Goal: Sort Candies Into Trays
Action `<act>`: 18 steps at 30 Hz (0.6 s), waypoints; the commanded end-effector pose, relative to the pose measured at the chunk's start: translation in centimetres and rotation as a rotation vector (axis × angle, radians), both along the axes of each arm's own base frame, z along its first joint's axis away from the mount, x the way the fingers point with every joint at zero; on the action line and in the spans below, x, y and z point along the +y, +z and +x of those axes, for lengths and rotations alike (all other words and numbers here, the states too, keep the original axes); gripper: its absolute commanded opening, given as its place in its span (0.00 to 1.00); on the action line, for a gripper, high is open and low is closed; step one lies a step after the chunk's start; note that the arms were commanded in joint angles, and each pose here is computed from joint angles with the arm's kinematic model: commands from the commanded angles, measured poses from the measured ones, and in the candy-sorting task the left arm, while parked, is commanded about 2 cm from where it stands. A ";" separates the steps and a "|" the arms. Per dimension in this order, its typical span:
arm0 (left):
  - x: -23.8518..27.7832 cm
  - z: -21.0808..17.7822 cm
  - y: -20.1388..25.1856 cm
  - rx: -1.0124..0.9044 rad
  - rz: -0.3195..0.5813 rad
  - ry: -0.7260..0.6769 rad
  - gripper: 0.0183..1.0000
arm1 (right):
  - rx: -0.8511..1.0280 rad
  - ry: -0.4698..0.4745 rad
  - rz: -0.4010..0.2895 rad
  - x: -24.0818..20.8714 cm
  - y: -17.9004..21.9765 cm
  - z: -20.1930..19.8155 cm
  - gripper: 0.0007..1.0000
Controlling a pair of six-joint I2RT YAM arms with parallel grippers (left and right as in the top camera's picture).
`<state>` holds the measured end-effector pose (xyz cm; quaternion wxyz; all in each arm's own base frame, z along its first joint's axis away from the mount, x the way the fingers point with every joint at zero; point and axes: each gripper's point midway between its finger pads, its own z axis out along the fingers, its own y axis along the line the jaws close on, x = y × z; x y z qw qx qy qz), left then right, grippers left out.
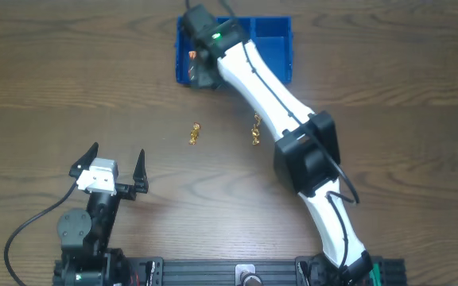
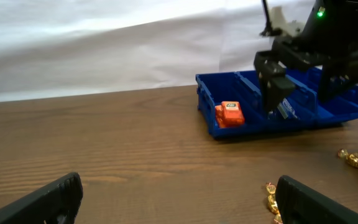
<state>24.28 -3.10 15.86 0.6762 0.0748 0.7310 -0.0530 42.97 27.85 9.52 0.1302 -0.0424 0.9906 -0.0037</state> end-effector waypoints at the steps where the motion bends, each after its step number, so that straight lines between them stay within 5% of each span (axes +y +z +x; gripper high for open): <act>1: -0.3 -0.2 -1.7 0.056 -0.006 -0.020 1.00 | 0.037 0.011 0.075 3.7 1.6 -3.5 1.00; 11: -0.3 -0.2 -1.7 0.056 -0.006 -0.020 1.00 | 0.179 0.031 0.044 6.8 -3.2 -10.0 1.00; 18: -0.3 -0.2 -1.7 0.056 -0.006 -0.020 1.00 | 0.186 0.005 0.057 6.7 -5.8 -10.0 1.00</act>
